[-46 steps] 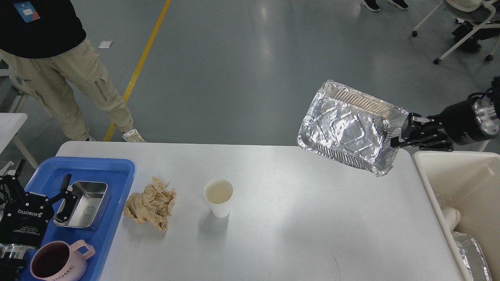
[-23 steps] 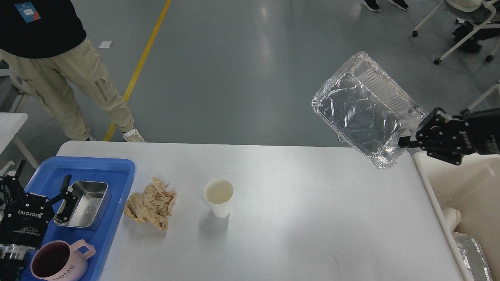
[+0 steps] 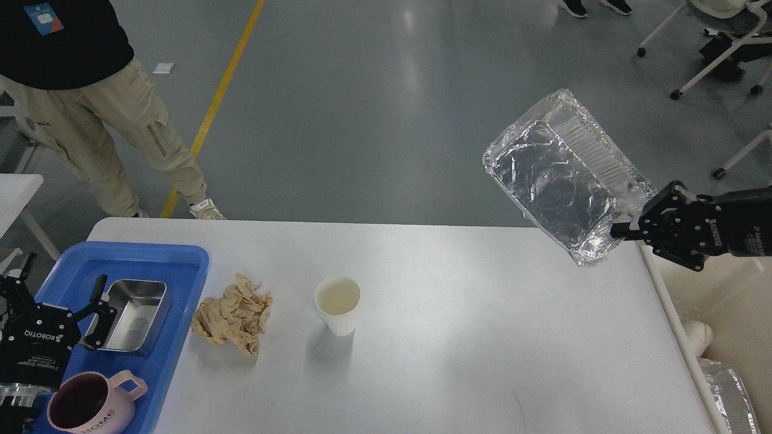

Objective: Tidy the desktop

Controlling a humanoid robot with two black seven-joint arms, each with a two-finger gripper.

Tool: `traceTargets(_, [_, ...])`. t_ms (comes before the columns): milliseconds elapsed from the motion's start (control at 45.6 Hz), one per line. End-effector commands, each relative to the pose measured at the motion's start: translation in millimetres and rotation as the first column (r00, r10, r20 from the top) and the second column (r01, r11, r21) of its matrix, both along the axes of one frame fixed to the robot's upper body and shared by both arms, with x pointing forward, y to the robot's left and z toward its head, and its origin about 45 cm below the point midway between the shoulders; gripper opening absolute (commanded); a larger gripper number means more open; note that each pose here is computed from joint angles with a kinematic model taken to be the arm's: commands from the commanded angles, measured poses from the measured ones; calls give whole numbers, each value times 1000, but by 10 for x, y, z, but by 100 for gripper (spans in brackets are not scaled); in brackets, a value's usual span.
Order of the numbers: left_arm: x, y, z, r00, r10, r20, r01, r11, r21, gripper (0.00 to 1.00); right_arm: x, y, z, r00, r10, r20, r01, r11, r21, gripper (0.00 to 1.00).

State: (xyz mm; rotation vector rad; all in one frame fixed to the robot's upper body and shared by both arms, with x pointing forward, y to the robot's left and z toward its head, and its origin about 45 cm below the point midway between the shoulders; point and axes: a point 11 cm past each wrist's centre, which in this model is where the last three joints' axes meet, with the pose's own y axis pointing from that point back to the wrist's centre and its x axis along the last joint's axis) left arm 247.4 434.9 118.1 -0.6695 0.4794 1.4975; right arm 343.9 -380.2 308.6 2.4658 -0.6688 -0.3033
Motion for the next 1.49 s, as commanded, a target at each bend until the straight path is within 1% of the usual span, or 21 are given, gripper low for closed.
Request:
traceTargets(0, [-6,3,-2,1000,0,-1,0,1000,1,97,29,-87,13,1000,-29,6,29,1000,-4,0])
traceTargets(175, [-28,12,-14,1000,4,-5,-4,1000,1,97,62,-162,12,998,-65,14,65,998,-15,0])
traceTargets(526, [-17,3,-9,1000,1,-2,-1,1000,-2,97,80,-86,53,997,-53,54,50,998,45,0])
traceTargets(680, [-19,6,-12,1000,2,-4,-2,1000,-1,97,-10,-95,-36,999,-45,24,43,997,58,0])
traceTargets(921, [-36,10,-23,1000,4,-7,-4,1000,-1,97,-47,-167,37,996,-70,53,64,992,107,0])
traceTargets(965, [-46,4,-31,1000,4,-9,-4,1000,-3,97,-57,-167,1,997,-69,44,64,992,105,0])
traceTargets(1096, [-46,2,-32,1000,2,-10,-2,1000,-2,97,-204,-154,-329,998,-50,-40,53,996,73,0])
traceTargets(1271, [-44,6,-25,1000,3,-8,-3,1000,-2,97,-376,-4,-829,991,26,-133,-26,1000,5,0])
traceTargets(1381, [-59,10,-33,1000,3,-13,-3,1000,0,97,-452,77,-1003,985,53,-167,-55,998,-7,0])
traceTargets(1469, [-62,8,-34,1000,3,-13,-3,1000,-1,97,-503,67,-1102,982,45,-184,-50,999,-23,0])
